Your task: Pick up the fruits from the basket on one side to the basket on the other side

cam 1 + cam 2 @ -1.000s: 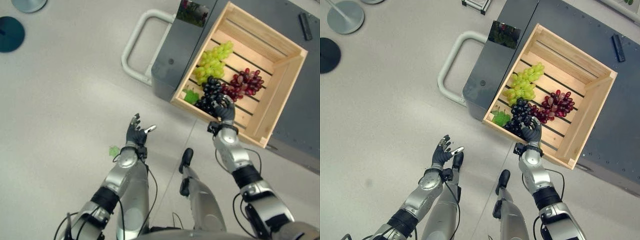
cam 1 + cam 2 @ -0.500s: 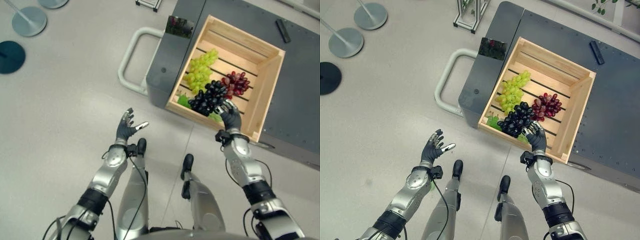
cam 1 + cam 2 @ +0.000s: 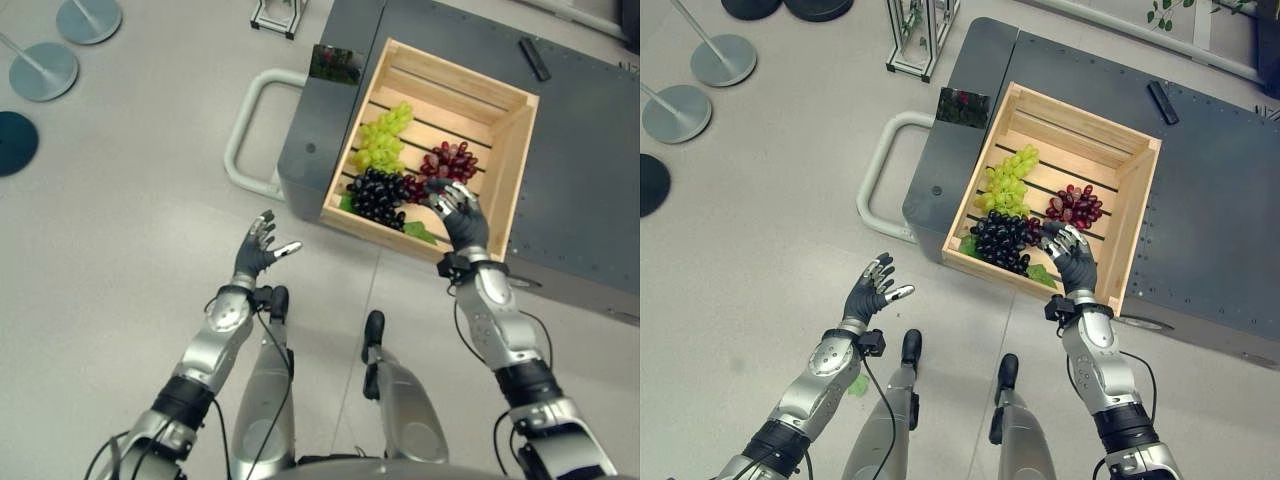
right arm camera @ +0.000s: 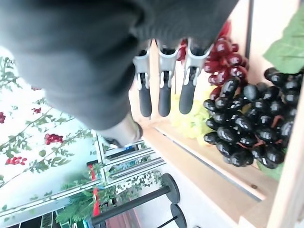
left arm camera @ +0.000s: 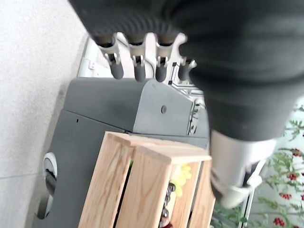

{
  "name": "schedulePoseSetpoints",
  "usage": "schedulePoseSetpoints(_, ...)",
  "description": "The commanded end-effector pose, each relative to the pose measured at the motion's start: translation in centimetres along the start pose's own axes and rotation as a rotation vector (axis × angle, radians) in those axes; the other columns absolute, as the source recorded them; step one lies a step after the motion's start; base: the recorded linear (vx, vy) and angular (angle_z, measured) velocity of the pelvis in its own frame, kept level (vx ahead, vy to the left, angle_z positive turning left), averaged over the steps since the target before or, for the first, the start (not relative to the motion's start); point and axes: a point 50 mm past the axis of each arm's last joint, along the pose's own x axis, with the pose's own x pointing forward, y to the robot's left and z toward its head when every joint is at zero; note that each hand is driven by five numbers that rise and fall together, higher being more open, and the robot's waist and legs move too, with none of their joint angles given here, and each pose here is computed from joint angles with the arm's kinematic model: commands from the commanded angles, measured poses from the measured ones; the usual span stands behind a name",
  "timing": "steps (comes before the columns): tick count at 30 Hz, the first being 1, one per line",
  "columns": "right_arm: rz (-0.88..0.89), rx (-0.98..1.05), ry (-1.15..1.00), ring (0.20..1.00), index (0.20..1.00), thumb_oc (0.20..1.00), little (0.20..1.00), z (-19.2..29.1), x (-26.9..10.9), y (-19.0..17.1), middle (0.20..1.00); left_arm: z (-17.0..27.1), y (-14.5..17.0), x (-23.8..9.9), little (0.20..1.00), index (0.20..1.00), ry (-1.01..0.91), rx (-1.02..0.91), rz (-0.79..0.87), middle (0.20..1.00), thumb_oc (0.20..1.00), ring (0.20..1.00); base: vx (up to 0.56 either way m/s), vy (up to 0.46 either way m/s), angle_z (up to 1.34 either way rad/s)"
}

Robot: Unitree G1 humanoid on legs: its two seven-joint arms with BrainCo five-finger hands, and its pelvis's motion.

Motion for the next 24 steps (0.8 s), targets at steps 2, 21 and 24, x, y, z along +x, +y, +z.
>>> schedulePoseSetpoints(2,0.043,-0.083,-0.153,0.2,0.2,0.2,0.2,4.3,0.9,-0.2,0.2,2.8,-0.9,0.4,1.0,1.0,-0.134,0.004,-0.05,1.0,1.0,1.0,0.0,0.0,0.0)
schedulePoseSetpoints(21,-0.33,-1.075,0.108,1.0,1.0,1.0,1.0,4.9,6.2,-8.5,1.0,2.1,-1.5,-0.6,1.0,1.0,-0.124,-0.037,-0.009,1.0,1.0,1.0,0.0,-0.006,0.03)
schedulePoseSetpoints(24,-0.341,-1.204,0.127,1.0,1.0,1.0,1.0,6.1,6.7,-9.4,1.0,2.0,-1.5,-0.7,1.0,1.0,-0.123,-0.03,-0.015,1.0,1.0,1.0,0.01,-0.013,0.04)
